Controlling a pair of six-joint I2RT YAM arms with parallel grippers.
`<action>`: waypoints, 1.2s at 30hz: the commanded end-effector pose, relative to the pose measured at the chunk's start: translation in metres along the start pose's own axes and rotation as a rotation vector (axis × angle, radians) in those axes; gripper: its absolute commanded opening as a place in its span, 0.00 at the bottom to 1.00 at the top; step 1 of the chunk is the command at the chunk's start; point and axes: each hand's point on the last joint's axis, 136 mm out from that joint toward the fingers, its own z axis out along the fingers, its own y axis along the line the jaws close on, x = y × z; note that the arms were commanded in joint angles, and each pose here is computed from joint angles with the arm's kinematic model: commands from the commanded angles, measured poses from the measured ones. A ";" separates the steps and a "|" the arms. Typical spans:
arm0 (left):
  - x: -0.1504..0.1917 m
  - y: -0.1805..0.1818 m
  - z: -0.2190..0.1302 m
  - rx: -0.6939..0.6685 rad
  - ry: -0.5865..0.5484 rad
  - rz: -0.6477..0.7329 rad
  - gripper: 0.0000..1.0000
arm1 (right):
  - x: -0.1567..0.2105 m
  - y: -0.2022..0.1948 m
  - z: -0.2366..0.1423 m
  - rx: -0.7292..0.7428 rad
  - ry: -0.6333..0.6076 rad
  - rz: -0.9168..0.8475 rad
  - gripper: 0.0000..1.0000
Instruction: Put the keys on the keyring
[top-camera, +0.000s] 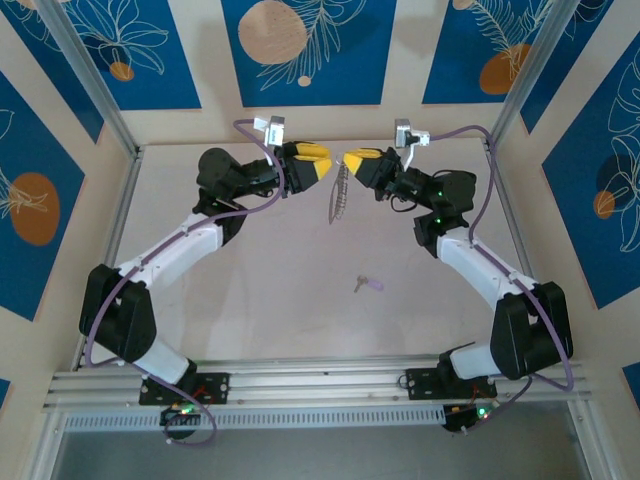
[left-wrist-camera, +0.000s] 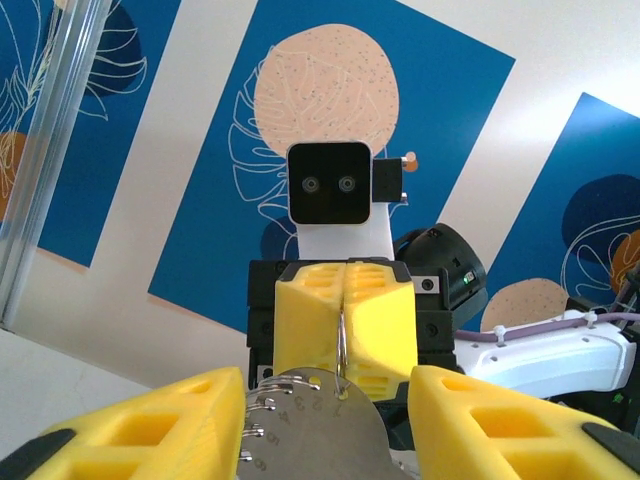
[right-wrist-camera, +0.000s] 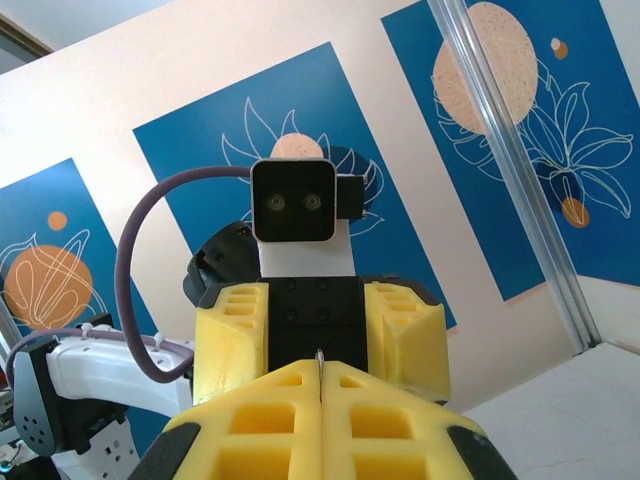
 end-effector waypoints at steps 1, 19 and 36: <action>-0.013 -0.016 0.005 0.061 -0.016 0.059 0.43 | -0.016 0.011 0.006 -0.031 -0.050 -0.044 0.00; -0.005 -0.011 0.011 0.062 0.013 0.053 0.39 | -0.013 0.014 0.010 -0.047 -0.037 -0.042 0.00; -0.003 -0.014 0.017 0.072 0.033 0.067 0.00 | -0.008 0.010 0.009 -0.031 -0.008 -0.031 0.03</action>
